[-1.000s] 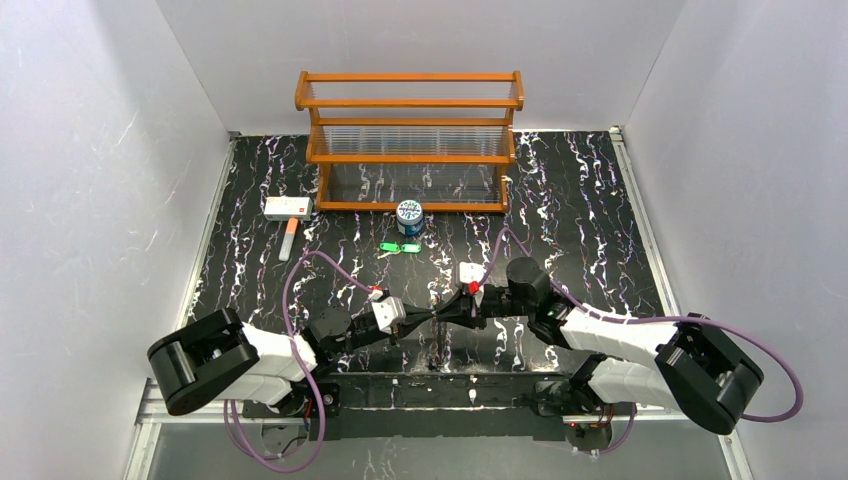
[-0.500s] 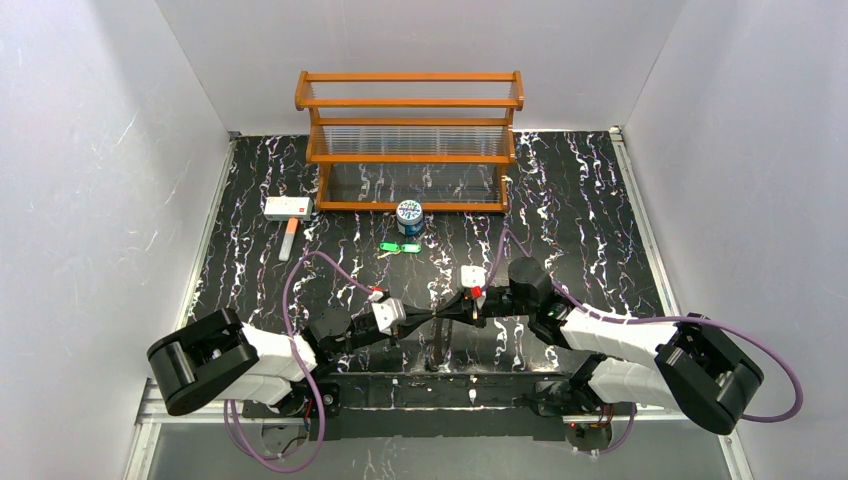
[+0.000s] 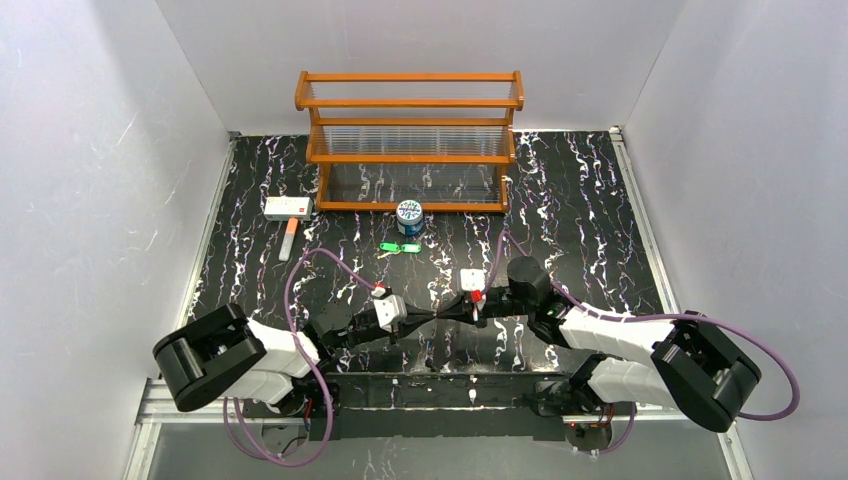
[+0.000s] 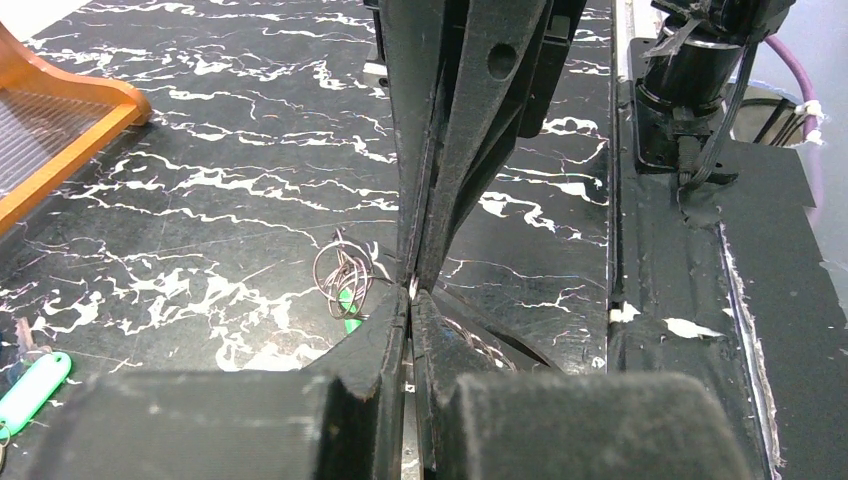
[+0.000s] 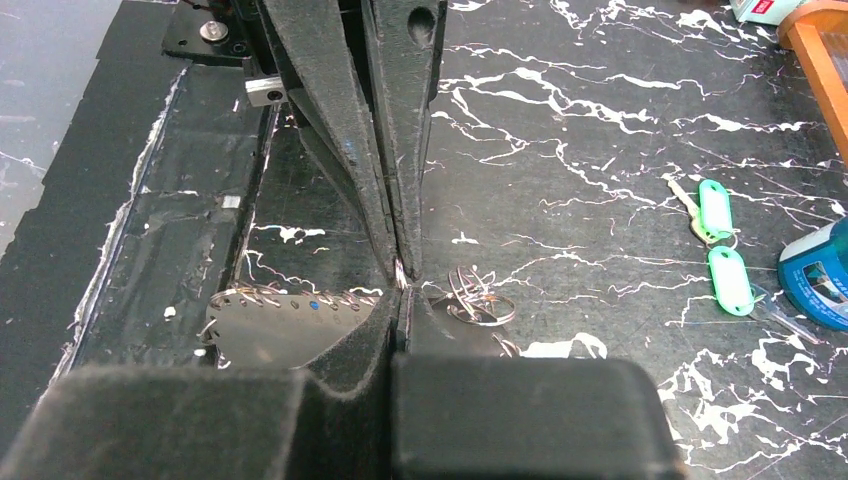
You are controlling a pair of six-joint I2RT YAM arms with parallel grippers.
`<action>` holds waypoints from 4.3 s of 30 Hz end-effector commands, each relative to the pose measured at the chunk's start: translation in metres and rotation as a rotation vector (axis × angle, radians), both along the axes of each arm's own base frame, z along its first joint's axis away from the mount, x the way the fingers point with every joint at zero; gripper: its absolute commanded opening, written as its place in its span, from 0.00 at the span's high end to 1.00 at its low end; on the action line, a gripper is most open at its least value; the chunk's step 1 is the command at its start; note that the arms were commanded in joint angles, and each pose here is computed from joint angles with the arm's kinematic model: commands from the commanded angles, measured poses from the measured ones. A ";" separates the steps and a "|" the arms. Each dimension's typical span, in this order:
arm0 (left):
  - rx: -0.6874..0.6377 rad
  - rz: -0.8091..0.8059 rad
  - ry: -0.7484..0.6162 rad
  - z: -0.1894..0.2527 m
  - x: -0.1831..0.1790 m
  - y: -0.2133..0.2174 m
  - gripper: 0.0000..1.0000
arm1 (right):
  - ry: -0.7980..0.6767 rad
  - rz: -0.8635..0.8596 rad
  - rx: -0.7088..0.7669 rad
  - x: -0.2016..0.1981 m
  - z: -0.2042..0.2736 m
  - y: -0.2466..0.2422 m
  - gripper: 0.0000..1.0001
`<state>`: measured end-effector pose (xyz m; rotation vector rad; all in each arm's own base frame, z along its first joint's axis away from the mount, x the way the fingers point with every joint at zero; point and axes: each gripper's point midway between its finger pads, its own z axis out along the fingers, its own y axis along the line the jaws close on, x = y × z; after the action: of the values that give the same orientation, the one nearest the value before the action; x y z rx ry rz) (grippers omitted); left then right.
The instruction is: Put the keys on the keyring
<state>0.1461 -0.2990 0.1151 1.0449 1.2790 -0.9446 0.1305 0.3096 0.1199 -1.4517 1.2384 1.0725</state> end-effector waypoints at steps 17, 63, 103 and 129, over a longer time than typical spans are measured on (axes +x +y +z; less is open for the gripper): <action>0.076 0.129 -0.009 0.009 0.031 0.021 0.55 | 0.266 -0.126 -0.361 0.021 -0.026 0.002 0.99; 0.267 -0.083 0.086 -0.040 0.017 -0.008 1.00 | 0.346 -0.084 -0.464 0.020 -0.033 0.006 0.99; -0.008 -0.140 0.005 0.003 0.001 -0.015 1.00 | 0.148 -0.182 -0.137 0.024 -0.018 -0.012 0.64; -0.074 -0.127 -0.020 0.026 0.008 -0.018 1.00 | 0.021 -0.155 -0.005 0.013 0.010 -0.020 0.69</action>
<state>0.1509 -0.3105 0.1084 1.1094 1.2818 -1.0512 0.1418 0.2902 0.1248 -1.3368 1.3845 1.0034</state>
